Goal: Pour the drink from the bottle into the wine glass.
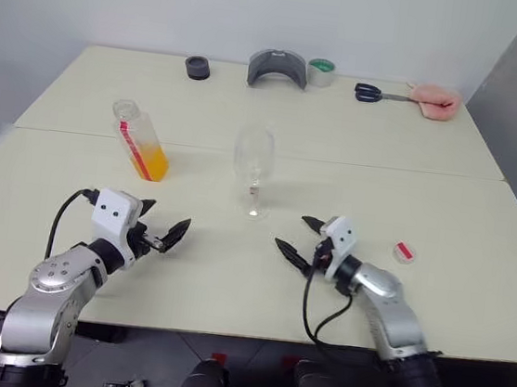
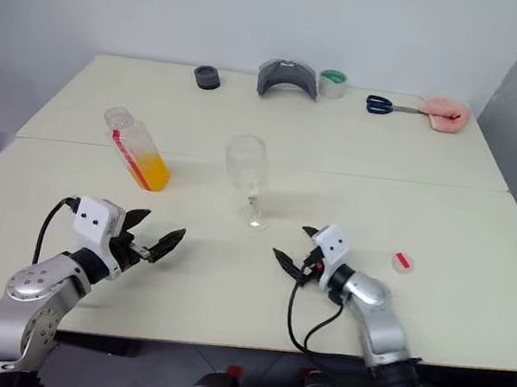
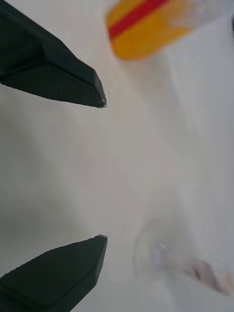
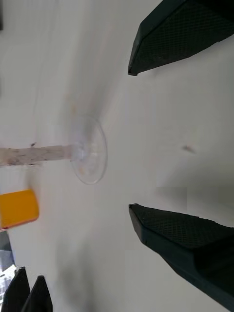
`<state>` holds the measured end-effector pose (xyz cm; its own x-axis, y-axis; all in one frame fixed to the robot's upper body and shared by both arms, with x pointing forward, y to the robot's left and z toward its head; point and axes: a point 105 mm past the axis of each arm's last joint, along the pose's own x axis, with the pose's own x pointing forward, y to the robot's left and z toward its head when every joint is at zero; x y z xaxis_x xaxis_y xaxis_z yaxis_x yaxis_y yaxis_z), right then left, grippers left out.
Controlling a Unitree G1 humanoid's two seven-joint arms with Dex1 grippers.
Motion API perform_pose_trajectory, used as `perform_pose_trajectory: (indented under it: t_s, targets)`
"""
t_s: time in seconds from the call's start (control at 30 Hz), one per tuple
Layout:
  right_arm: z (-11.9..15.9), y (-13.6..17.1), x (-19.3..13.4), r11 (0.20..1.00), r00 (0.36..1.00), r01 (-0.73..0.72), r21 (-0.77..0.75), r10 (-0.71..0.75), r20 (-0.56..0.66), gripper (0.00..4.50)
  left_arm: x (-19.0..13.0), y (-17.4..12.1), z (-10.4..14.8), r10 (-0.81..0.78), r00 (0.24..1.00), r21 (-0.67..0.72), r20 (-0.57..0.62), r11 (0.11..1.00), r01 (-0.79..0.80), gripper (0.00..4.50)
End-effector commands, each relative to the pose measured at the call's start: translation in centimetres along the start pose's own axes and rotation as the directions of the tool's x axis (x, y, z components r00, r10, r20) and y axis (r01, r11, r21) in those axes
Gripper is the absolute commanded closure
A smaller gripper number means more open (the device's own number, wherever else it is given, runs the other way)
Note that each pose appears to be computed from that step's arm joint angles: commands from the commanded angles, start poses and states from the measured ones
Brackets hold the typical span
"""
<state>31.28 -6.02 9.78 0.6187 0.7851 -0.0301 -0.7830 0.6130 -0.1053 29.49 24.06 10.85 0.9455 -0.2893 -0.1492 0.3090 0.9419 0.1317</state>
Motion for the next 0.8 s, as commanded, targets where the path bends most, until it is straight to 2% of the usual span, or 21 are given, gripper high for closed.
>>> perform_pose_trajectory:
  t_s: [0.03, 0.27, 0.53, 0.8]
  targets:
    - [3.9, 1.8, -1.1, 0.993, 0.991, -0.105, -0.059, 0.109, 0.072, 0.01, -0.5, 2.6, 1.2, 0.128, 0.989, 0.011, 0.079, 0.992, -0.129, 0.00]
    - [6.3, 3.7, -2.5, 0.975, 0.973, -0.215, -0.051, 0.219, 0.069, 0.01, -0.5, 7.3, 0.4, 0.302, 0.950, -0.025, 0.075, 0.953, -0.301, 0.00]
    - [6.7, 4.2, -2.5, 0.962, 0.966, -0.251, -0.112, 0.255, 0.028, 0.01, 2.1, 7.1, 1.9, 0.211, 0.973, 0.018, 0.099, 0.977, -0.213, 0.00]
    - [6.9, 4.4, -2.5, 0.955, 0.963, -0.264, -0.132, 0.269, 0.019, 0.01, 4.2, 8.3, 4.0, 0.202, 0.970, 0.055, 0.136, 0.976, -0.211, 0.00]
